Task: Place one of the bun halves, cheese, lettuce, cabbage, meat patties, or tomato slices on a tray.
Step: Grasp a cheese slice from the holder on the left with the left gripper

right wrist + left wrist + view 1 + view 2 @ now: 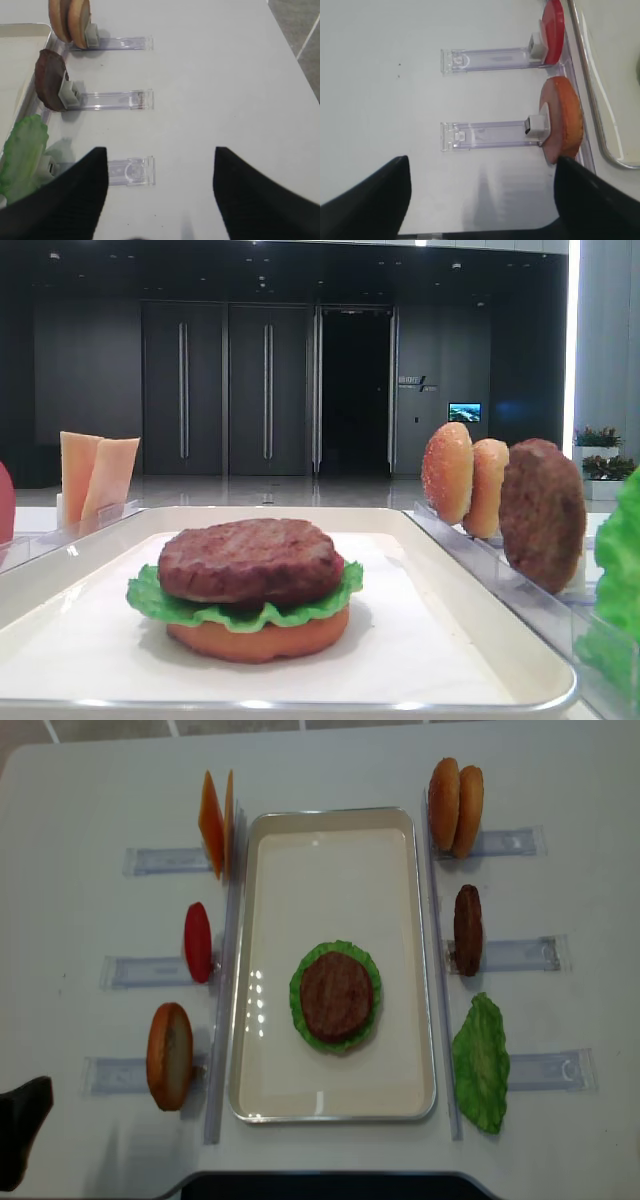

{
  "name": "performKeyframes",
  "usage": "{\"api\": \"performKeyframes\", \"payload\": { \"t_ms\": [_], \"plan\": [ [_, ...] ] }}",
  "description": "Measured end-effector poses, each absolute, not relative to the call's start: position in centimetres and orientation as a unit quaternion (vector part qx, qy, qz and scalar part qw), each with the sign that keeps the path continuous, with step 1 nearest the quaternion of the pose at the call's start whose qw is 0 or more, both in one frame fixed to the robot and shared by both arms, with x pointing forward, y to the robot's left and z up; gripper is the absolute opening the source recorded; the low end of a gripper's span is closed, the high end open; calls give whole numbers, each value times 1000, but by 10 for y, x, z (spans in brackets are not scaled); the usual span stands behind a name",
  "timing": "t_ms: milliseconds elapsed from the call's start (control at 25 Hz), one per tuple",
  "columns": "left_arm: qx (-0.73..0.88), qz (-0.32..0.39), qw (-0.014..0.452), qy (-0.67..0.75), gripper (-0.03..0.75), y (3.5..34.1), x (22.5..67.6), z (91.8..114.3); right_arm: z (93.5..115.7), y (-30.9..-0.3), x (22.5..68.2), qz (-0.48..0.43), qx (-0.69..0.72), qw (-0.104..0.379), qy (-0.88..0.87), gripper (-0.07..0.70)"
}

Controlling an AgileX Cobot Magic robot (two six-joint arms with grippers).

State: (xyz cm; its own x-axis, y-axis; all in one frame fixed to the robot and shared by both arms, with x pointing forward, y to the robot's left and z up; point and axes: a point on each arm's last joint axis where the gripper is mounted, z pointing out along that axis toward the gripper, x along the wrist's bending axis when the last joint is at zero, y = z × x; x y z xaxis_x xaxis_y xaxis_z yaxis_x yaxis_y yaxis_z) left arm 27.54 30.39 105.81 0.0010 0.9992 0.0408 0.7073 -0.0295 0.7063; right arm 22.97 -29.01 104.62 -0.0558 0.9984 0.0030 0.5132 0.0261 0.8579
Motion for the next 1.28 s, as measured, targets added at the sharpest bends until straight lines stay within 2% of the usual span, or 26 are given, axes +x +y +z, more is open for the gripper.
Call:
{"api": "performKeyframes", "payload": {
  "t_ms": [280, 440, 640, 880, 1280],
  "plan": [
    [668, 256, 231, 659, 693, 304, 305, 1079, 1046, -290, 230, 359, 598, 338, 632, 461],
    [671, 235, 214, 670, 658, 304, 326, 1092, 1046, -290, 230, 359, 598, 338, 632, 461],
    [683, 195, 174, 682, 609, 304, 362, 1104, 1046, -290, 230, 359, 598, 338, 632, 461],
    [690, 160, 139, 692, 601, 304, 412, 1117, 1046, -290, 230, 359, 598, 338, 632, 461],
    [687, 147, 129, 699, 599, 305, 498, 1135, 1046, -290, 230, 359, 598, 338, 632, 461]
  ]
}}
